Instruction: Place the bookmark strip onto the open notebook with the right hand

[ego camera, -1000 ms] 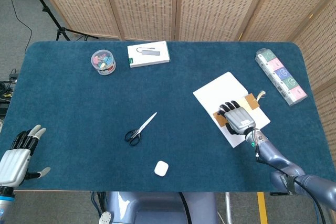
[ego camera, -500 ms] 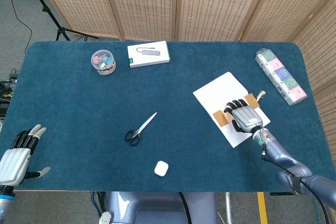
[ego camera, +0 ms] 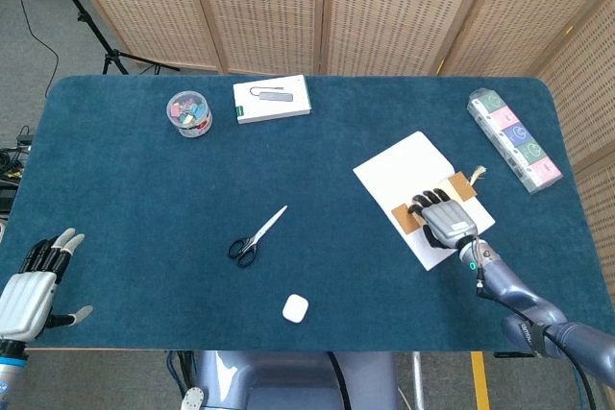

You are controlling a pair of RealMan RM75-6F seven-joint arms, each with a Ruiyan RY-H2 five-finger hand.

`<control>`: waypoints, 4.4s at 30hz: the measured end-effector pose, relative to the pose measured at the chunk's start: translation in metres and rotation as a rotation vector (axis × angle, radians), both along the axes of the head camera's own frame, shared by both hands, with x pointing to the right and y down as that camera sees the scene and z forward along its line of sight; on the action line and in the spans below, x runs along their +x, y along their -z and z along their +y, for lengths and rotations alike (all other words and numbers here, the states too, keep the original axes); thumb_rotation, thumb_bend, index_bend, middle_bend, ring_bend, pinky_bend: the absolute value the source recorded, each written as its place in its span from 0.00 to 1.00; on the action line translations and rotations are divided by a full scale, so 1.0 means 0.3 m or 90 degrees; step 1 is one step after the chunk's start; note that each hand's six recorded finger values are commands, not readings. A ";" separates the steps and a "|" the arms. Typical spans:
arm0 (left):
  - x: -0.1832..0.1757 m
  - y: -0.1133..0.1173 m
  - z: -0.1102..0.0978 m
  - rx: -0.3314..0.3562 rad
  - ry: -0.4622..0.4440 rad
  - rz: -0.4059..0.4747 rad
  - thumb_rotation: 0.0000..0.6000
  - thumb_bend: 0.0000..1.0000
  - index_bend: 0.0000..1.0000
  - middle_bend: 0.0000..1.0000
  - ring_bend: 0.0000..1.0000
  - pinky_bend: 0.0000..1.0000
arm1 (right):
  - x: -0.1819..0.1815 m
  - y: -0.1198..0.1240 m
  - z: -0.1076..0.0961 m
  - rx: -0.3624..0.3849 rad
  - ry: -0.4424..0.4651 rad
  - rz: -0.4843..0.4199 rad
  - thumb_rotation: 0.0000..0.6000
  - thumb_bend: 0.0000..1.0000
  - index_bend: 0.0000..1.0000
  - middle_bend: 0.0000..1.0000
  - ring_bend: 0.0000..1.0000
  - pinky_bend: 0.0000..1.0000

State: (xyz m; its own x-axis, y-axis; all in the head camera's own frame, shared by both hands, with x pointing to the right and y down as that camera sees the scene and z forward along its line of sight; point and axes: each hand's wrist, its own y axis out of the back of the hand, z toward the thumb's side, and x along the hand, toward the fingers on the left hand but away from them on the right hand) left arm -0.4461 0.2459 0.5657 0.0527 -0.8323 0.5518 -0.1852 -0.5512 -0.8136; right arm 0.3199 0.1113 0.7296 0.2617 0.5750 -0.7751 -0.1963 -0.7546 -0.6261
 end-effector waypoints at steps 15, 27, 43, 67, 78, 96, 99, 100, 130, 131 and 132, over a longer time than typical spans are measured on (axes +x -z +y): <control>0.002 0.001 0.002 0.000 0.000 0.002 1.00 0.00 0.00 0.00 0.00 0.00 | 0.010 -0.007 0.021 -0.002 -0.002 0.004 1.00 0.75 0.22 0.12 0.02 0.04; 0.001 0.003 0.002 0.001 -0.001 0.004 1.00 0.00 0.00 0.00 0.00 0.00 | 0.037 -0.016 0.034 -0.001 -0.024 0.013 1.00 0.75 0.22 0.12 0.02 0.04; 0.002 0.003 0.003 0.000 -0.001 0.004 1.00 0.00 0.00 0.00 0.00 0.00 | 0.040 -0.020 0.059 -0.007 -0.026 0.016 1.00 0.75 0.22 0.12 0.02 0.04; 0.002 0.007 0.003 0.000 -0.002 0.008 1.00 0.00 0.00 0.00 0.00 0.00 | -0.013 -0.007 0.085 -0.006 0.000 0.009 1.00 0.75 0.22 0.12 0.02 0.04; 0.003 0.005 0.004 -0.001 -0.003 0.007 1.00 0.00 0.00 0.00 0.00 0.00 | -0.015 0.000 0.083 -0.006 -0.007 0.001 1.00 0.59 0.22 0.10 0.02 0.04; 0.007 0.001 0.008 -0.006 -0.007 0.005 1.00 0.00 0.00 0.00 0.00 0.00 | -0.027 0.035 0.055 0.012 -0.003 -0.025 1.00 0.52 0.20 0.08 0.01 0.04; 0.007 0.002 0.008 -0.005 -0.007 0.006 1.00 0.00 0.00 0.00 0.00 0.00 | -0.032 0.044 0.053 0.015 -0.001 -0.029 1.00 0.52 0.20 0.08 0.01 0.04; 0.007 0.002 0.008 -0.006 -0.007 0.006 1.00 0.00 0.00 0.00 0.00 0.00 | -0.035 0.049 0.051 0.016 -0.001 -0.031 1.00 0.52 0.20 0.08 0.00 0.04; -0.011 0.050 0.014 0.029 0.009 0.023 1.00 0.00 0.00 0.00 0.00 0.00 | 0.263 0.500 0.225 0.336 -0.180 -0.190 1.00 0.00 0.06 0.00 0.00 0.00; -0.014 0.054 0.015 0.031 0.012 0.024 1.00 0.00 0.00 0.00 0.00 0.00 | 0.276 0.505 0.246 0.339 -0.186 -0.191 1.00 0.00 0.06 0.00 0.00 0.00; -0.016 0.058 0.016 0.033 0.014 0.024 1.00 0.00 0.00 0.00 0.00 0.00 | 0.287 0.509 0.266 0.343 -0.192 -0.192 1.00 0.00 0.06 0.00 0.00 0.00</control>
State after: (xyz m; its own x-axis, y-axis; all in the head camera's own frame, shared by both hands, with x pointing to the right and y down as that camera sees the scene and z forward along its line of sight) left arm -0.4508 0.2507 0.5483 0.0547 -0.8612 0.5053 -0.2276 -0.5035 -0.8335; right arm 0.4060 0.1911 0.5769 0.1899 0.9412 -0.2795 0.2150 -0.3176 -0.9235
